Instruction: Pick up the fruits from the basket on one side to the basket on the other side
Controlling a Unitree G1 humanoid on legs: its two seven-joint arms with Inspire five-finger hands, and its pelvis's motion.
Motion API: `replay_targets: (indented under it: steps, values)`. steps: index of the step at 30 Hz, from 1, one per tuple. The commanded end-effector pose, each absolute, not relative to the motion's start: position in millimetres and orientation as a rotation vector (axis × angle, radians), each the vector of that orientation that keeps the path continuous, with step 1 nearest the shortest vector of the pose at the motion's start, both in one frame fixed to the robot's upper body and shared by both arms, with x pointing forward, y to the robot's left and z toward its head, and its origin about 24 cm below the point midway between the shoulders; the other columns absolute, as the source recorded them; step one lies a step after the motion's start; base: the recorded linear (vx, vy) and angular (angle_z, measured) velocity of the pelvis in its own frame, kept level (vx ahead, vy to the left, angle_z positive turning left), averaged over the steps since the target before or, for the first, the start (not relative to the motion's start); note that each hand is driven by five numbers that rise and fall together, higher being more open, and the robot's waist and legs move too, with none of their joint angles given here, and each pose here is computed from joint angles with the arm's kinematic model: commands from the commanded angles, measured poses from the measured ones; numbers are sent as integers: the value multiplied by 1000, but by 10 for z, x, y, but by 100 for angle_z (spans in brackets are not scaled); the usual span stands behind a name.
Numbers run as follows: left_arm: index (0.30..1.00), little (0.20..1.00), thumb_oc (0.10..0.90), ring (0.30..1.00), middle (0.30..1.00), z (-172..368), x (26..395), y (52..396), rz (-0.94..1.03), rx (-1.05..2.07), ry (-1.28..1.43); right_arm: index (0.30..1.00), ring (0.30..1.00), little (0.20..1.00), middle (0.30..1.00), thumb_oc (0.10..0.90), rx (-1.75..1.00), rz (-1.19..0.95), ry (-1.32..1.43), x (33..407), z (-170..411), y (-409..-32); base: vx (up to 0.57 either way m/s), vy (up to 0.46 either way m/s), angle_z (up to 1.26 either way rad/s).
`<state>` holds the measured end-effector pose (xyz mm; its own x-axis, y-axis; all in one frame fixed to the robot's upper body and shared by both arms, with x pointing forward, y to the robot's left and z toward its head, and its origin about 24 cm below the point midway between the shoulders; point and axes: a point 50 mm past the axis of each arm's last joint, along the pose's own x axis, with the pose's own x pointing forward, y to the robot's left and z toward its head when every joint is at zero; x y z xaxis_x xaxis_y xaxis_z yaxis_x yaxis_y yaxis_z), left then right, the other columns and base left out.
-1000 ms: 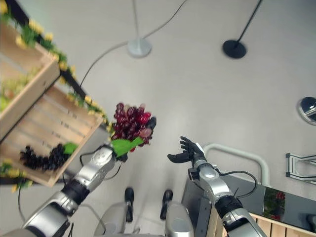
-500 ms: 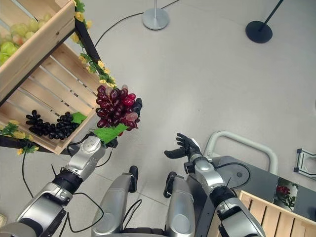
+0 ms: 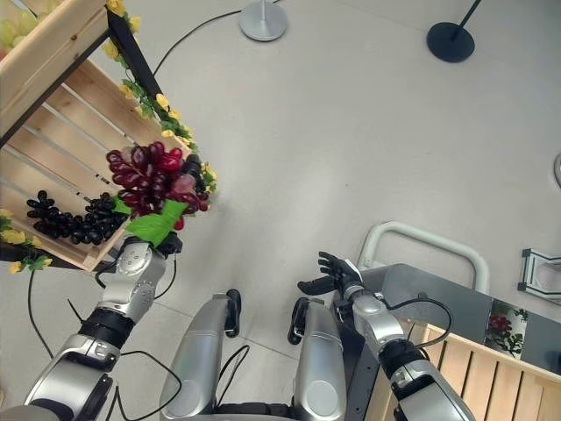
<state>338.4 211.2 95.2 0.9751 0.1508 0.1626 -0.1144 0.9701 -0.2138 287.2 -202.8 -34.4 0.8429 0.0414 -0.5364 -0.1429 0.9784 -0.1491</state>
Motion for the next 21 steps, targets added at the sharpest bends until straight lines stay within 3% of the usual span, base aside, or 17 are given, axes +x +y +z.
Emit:
replay_targets:
  steps: [1, 21]
  values:
    - [300, 300, 400, 300, 300, 1703, 3456, 2248, 156, -262, -520, 900, 900, 900, 900, 800, -237, 105, 475, 2961, -135, -2190, 30, 53, -3]
    - [300, 300, 400, 300, 300, 2394, 3585, 3175, 453, -254, -472, 900, 900, 900, 900, 800, -213, 77, 527, 2779, -325, -2279, -7, 24, 4]
